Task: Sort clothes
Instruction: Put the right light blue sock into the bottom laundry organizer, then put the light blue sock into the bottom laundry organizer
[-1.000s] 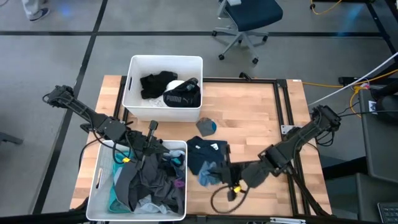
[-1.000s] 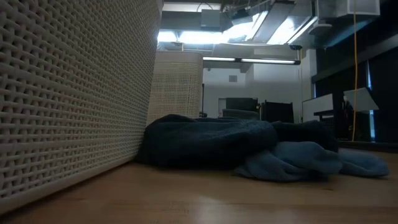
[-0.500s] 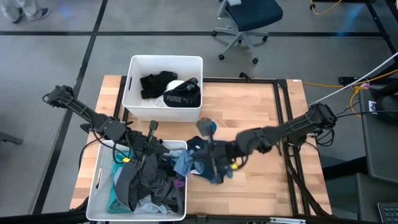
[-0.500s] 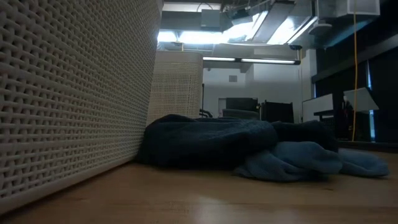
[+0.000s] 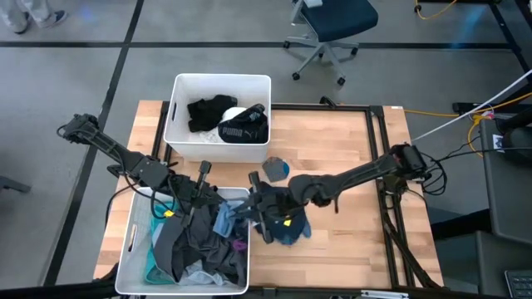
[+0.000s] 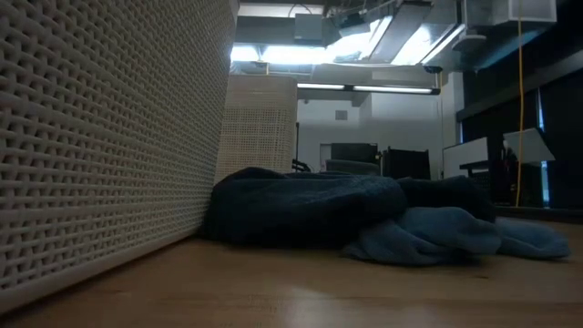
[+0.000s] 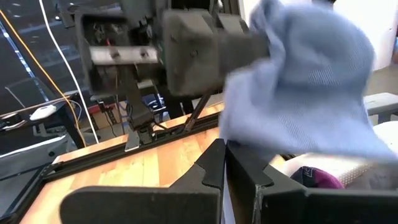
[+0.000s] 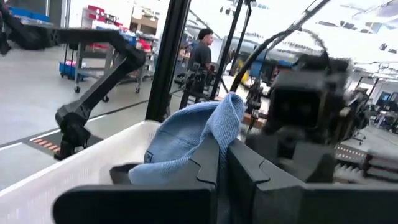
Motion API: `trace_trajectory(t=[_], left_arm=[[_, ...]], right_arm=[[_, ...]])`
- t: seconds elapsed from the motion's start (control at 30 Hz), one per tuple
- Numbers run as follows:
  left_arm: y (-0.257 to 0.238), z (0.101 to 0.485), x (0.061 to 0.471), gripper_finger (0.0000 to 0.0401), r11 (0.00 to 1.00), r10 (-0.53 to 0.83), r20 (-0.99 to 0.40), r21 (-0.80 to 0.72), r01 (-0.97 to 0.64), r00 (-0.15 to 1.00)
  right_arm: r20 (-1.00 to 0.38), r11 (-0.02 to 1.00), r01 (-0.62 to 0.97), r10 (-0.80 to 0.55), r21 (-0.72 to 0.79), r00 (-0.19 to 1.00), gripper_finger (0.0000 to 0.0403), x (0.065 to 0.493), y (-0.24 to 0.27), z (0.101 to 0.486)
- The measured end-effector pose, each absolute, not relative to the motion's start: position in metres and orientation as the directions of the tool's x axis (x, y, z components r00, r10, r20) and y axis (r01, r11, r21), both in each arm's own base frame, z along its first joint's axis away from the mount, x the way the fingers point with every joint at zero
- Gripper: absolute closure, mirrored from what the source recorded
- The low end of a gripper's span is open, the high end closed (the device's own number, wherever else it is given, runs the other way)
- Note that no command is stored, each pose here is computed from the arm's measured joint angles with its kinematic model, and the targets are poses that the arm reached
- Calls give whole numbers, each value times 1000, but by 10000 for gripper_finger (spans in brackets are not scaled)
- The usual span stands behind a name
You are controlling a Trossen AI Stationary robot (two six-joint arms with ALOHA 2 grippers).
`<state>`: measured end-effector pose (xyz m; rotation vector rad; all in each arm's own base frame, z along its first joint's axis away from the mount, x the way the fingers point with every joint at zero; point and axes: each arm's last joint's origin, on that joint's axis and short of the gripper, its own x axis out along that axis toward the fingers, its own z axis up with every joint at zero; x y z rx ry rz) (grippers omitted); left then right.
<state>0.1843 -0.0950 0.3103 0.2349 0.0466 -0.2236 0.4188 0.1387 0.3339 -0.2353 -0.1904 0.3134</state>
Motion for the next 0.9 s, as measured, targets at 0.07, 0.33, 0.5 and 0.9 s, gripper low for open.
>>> trace_trajectory(t=[0.07,0.33,0.5,0.9], left_arm=[[-95,310,184,396,948,-214,-71,225,225,974],[-95,310,184,396,947,-214,-71,228,225,974],[-95,310,184,396,947,-214,-71,228,225,974],[-95,310,184,396,947,-214,-71,228,225,974]], right_arm=[[136,923,-285,327,-258,935,386,423,140,326],[71,918,-301,329,-258,942,386,431,143,308],[51,917,-306,329,-256,943,373,431,143,306],[-10,912,-322,331,-255,944,233,430,144,300]])
